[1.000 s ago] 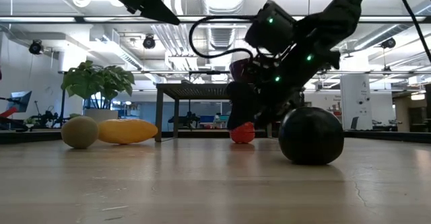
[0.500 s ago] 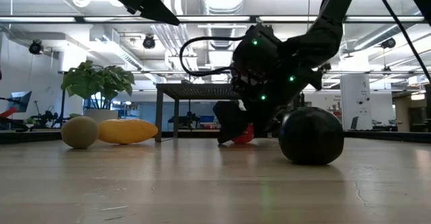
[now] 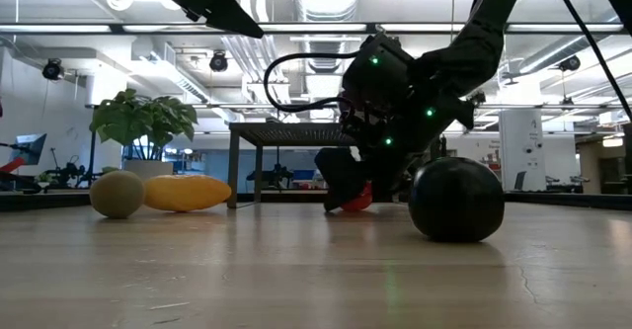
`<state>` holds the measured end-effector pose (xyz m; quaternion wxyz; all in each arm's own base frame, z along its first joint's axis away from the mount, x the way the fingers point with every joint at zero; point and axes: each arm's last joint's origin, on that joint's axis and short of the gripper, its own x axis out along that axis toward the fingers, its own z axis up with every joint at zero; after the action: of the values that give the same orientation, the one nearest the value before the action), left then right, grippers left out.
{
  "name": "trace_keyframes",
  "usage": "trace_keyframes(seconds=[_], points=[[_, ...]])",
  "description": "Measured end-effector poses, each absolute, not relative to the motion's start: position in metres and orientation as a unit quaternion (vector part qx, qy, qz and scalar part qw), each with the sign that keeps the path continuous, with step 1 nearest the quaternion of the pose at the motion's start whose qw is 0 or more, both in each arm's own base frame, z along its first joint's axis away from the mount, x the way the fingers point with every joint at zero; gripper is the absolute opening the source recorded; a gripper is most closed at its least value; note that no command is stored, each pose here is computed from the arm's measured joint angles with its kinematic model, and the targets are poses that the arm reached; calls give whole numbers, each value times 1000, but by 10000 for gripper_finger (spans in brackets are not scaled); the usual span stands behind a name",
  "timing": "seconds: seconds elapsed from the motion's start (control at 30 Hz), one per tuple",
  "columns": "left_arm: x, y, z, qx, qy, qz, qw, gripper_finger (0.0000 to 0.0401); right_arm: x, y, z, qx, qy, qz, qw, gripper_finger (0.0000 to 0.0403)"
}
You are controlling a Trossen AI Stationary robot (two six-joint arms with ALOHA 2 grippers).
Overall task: Pick & Place Fruit
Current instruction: Put the red tomato into the violet strainer bowl on the shelf
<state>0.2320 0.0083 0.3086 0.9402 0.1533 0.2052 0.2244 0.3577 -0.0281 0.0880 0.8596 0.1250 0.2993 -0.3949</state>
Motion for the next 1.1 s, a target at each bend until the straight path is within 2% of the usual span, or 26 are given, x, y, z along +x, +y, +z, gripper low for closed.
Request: trace_keyframes(seconds=[0.27, 0.37, 0.47, 0.63, 0.87, 1.0, 1.1], points=[[232, 8, 309, 150, 204, 225, 941, 227, 358, -28, 88, 126, 301, -392, 860, 266], [232, 8, 309, 150, 204, 225, 941, 227, 357, -28, 88, 126, 302, -392, 860, 248], [232, 8, 309, 150, 204, 225, 941, 227, 357, -28, 88, 126, 302, -392, 860, 250], [232, 8, 309, 149, 204, 225, 941, 227, 357, -28, 87, 127, 303, -391, 860, 276], [232, 8, 309, 149, 204, 225, 941, 227, 357, -27, 92, 137, 308, -373, 864, 248], [232, 8, 309, 149, 204, 225, 941, 227, 355, -23, 104, 145, 319, -346, 870, 249], [232, 8, 309, 148, 204, 225, 941, 227, 352, -18, 112, 149, 334, -322, 873, 269]])
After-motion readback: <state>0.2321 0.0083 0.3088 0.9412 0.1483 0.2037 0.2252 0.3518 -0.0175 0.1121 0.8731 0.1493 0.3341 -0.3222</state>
